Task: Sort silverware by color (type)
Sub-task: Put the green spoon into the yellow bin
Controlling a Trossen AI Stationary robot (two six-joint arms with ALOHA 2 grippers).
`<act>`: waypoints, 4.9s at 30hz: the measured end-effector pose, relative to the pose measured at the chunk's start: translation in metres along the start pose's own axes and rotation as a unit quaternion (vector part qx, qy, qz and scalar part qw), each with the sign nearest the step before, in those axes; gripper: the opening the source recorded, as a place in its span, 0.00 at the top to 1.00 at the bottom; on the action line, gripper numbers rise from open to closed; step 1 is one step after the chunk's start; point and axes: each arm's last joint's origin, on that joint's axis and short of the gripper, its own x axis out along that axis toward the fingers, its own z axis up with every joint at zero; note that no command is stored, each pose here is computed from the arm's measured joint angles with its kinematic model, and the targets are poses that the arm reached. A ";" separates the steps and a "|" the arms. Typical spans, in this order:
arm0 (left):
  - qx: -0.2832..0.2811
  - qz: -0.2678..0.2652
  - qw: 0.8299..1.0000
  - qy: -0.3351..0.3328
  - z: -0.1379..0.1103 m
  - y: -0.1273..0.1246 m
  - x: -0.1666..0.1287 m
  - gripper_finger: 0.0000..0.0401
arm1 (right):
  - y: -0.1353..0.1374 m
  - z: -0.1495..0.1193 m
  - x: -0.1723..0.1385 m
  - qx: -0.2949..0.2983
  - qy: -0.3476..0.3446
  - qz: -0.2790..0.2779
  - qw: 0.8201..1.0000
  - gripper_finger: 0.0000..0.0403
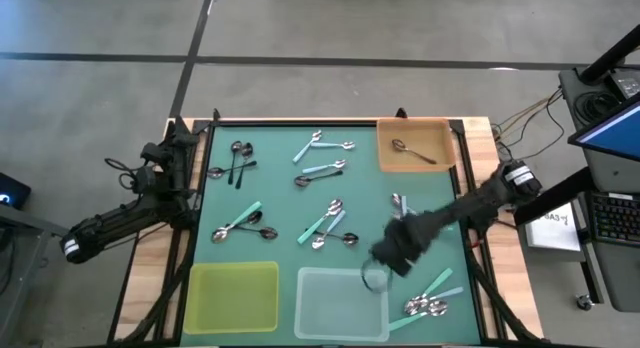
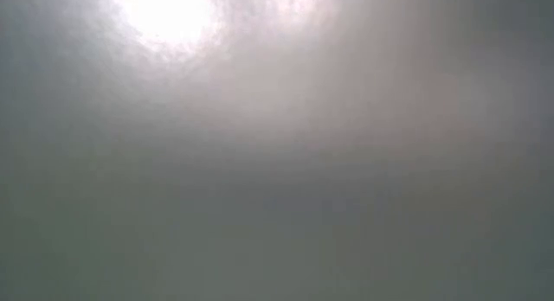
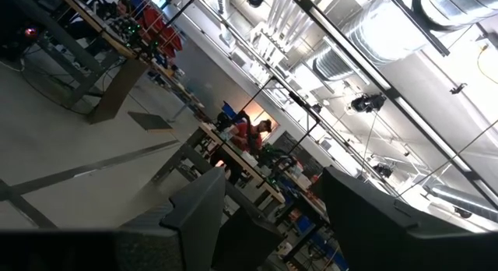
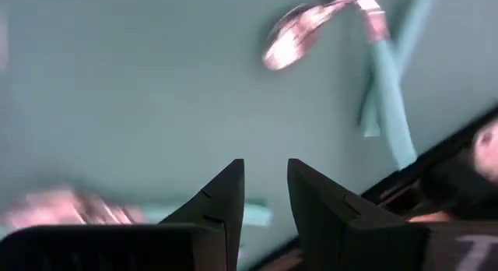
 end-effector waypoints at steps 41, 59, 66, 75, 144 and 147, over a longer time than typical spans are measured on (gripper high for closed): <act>0.000 0.000 1.000 0.000 0.000 0.000 0.000 0.50 | 0.044 -0.098 0.077 -0.393 -0.084 0.028 0.915 0.80; 0.000 0.000 1.000 0.000 0.000 0.000 0.000 0.50 | 0.051 -0.110 0.073 -0.457 -0.096 0.038 0.883 0.75; 0.000 0.000 1.000 0.000 0.000 0.000 0.000 0.50 | 0.052 -0.122 0.077 -0.477 -0.105 0.036 0.872 0.78; 0.000 0.000 1.000 0.000 0.000 0.000 0.000 0.50 | 0.050 -0.118 0.079 -0.467 -0.173 -0.006 0.867 0.77; 0.000 0.000 1.000 0.000 0.000 0.000 0.000 0.50 | 0.055 -0.105 0.101 -0.298 -0.169 0.012 0.939 0.84; 0.001 0.000 1.000 0.000 0.000 0.000 0.000 0.50 | 0.055 -0.103 0.100 -0.288 -0.184 0.008 0.940 0.84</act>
